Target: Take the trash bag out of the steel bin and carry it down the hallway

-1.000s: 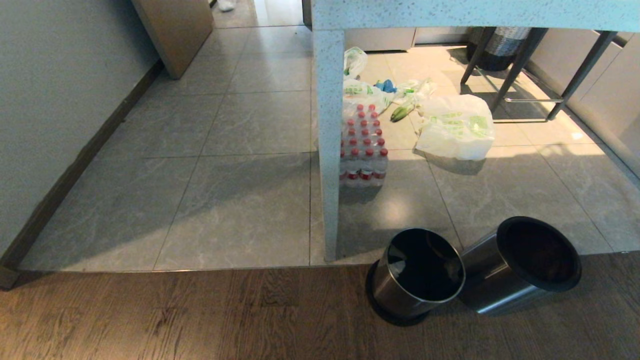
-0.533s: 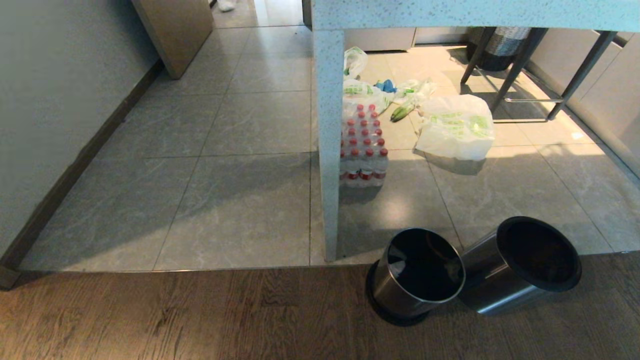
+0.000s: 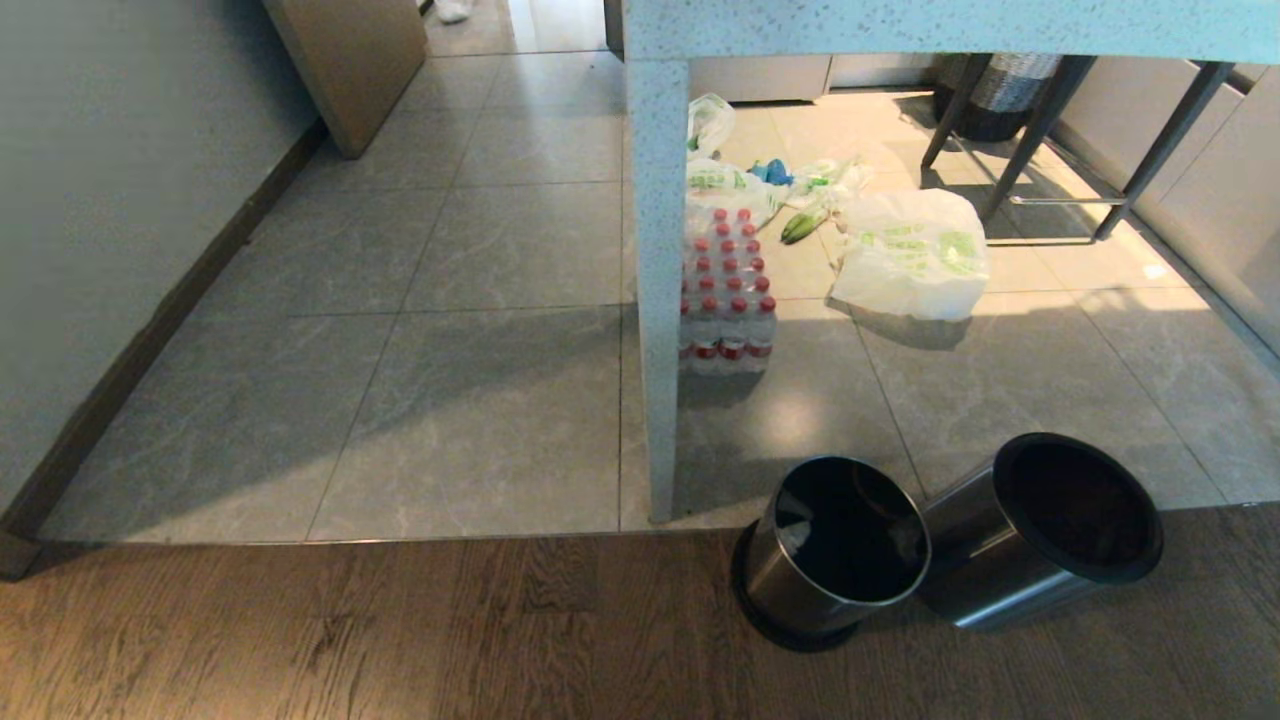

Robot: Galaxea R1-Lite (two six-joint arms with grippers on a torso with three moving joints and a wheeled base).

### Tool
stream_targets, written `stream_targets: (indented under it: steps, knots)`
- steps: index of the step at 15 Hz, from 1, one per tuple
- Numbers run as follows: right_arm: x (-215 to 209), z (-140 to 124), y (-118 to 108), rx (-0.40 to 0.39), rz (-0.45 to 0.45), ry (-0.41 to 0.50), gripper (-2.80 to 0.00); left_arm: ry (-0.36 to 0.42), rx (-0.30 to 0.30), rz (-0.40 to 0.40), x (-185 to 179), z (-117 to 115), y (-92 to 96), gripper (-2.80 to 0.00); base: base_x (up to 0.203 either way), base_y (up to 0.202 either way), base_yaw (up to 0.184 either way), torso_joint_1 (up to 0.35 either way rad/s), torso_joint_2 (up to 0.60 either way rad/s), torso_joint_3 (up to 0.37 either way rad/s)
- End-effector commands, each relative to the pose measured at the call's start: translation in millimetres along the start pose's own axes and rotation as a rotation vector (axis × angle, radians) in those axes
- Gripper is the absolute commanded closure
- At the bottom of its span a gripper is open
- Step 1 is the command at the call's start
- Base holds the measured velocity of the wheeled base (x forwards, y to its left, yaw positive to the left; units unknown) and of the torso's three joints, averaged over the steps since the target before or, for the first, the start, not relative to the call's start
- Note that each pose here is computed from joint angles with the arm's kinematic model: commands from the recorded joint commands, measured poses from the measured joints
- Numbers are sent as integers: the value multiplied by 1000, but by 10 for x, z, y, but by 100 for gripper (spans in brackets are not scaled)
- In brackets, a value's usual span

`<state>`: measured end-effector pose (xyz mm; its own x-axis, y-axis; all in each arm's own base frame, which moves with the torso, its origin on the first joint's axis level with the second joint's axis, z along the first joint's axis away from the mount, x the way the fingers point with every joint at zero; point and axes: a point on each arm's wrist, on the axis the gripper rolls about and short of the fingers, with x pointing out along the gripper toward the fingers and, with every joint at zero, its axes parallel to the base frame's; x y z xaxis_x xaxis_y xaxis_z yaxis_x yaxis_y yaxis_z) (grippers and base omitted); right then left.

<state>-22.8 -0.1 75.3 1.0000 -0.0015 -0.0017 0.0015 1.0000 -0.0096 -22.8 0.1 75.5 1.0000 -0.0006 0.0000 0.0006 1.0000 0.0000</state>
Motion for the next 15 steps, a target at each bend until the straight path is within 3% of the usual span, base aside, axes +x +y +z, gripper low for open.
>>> stream_targets:
  steps: [1,15]
  knots:
    - [0,0,0,2,-2,0,0,0,0,1,0,0,0,0,0,0,0,0,0,0]
    - [0,2,0,3,-2,-2,0,0,0,1,0,0,0,0,0,0,0,0,0,0]
